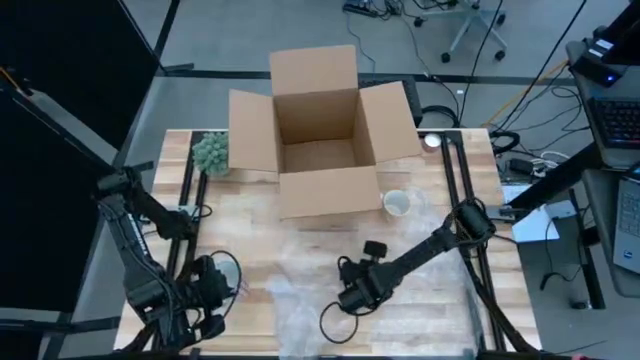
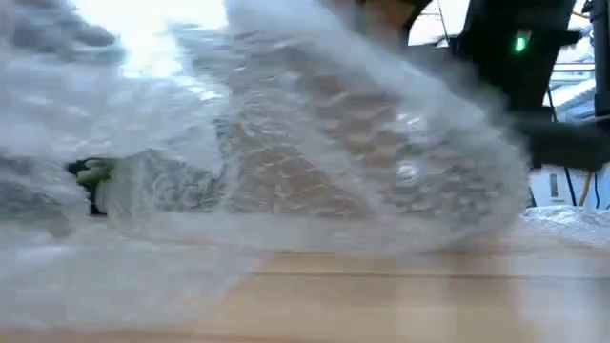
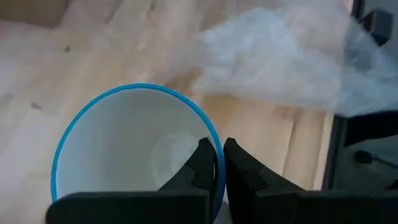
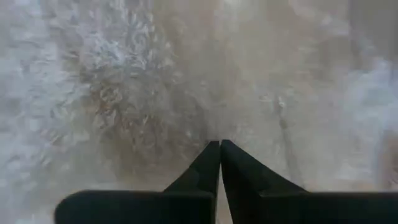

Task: Wrap mug
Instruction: Wrap the red cup in the bubble wrap

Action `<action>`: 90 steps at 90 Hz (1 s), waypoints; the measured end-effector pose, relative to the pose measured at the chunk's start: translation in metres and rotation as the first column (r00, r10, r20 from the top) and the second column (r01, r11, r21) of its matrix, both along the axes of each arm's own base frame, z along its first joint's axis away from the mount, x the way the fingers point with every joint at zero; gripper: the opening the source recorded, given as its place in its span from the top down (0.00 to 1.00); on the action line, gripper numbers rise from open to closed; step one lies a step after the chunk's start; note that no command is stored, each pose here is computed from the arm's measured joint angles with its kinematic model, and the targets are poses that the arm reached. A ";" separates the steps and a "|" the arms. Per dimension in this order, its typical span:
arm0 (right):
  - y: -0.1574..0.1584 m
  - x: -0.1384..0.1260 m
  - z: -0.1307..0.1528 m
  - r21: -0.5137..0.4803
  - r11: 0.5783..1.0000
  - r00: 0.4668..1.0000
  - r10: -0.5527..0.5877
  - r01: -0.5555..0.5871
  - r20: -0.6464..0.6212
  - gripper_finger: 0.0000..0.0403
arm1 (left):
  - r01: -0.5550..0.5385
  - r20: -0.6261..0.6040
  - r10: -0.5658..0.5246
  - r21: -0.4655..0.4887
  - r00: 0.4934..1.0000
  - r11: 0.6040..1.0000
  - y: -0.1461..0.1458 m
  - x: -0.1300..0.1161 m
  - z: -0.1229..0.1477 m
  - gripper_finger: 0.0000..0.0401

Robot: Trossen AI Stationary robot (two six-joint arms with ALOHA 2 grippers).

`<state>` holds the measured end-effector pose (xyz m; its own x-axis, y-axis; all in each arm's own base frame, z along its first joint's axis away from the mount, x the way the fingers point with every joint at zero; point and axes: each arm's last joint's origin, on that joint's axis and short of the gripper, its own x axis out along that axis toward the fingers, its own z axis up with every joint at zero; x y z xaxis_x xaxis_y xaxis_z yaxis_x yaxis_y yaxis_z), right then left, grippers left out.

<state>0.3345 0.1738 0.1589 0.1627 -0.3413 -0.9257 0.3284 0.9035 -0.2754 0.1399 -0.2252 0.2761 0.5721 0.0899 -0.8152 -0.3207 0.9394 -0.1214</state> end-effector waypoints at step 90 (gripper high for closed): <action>0.020 0.047 -0.033 0.122 0.984 0.945 0.087 -0.131 0.315 1.00 | -0.197 0.105 0.185 0.116 0.977 0.974 0.032 -0.001 -0.035 1.00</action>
